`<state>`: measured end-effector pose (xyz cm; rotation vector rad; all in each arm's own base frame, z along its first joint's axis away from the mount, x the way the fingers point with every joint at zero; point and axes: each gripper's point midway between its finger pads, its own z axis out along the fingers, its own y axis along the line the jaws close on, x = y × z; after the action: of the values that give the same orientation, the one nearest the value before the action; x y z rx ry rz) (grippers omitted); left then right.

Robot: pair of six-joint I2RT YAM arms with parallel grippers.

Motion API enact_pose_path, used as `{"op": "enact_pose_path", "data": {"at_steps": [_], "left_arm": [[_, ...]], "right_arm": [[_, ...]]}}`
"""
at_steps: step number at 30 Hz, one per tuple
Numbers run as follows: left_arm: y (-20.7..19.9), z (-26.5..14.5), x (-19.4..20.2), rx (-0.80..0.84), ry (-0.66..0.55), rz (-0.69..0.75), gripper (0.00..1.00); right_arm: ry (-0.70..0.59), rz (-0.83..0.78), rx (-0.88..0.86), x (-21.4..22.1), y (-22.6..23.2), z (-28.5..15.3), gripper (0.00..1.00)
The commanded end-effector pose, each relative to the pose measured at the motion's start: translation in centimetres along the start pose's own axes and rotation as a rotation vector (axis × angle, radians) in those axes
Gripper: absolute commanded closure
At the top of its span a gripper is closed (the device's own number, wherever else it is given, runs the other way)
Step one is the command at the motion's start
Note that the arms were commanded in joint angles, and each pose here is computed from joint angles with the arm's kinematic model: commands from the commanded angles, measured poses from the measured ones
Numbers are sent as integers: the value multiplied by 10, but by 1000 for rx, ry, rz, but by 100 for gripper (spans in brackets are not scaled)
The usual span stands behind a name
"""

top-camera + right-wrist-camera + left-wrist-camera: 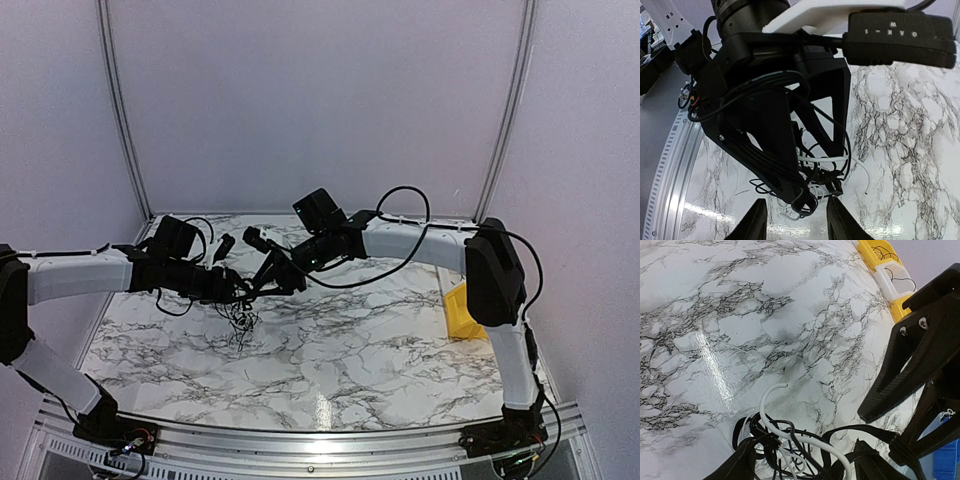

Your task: Untangle the cables

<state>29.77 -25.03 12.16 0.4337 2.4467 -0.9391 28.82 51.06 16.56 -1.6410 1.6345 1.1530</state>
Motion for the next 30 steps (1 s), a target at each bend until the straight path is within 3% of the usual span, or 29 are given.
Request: {"op": "enact_pose_path", "data": {"at_steps": [1,9,16,30], "left_arm": [[-2,3,3,20,5,11,31],[3,3,3,-7,-2,8,30],[27,-4,7,-152,-8,-6,26],[88,-26,18,-452,-14,-97,24]], "right_arm": [[-55,-43,-40,-21,9,0,67],[-71,-27,-46,-26,10,-1,100],[-70,-67,34,-40,7,-29,100],[-116,-89,268,-77,-5,-135,100]]}}
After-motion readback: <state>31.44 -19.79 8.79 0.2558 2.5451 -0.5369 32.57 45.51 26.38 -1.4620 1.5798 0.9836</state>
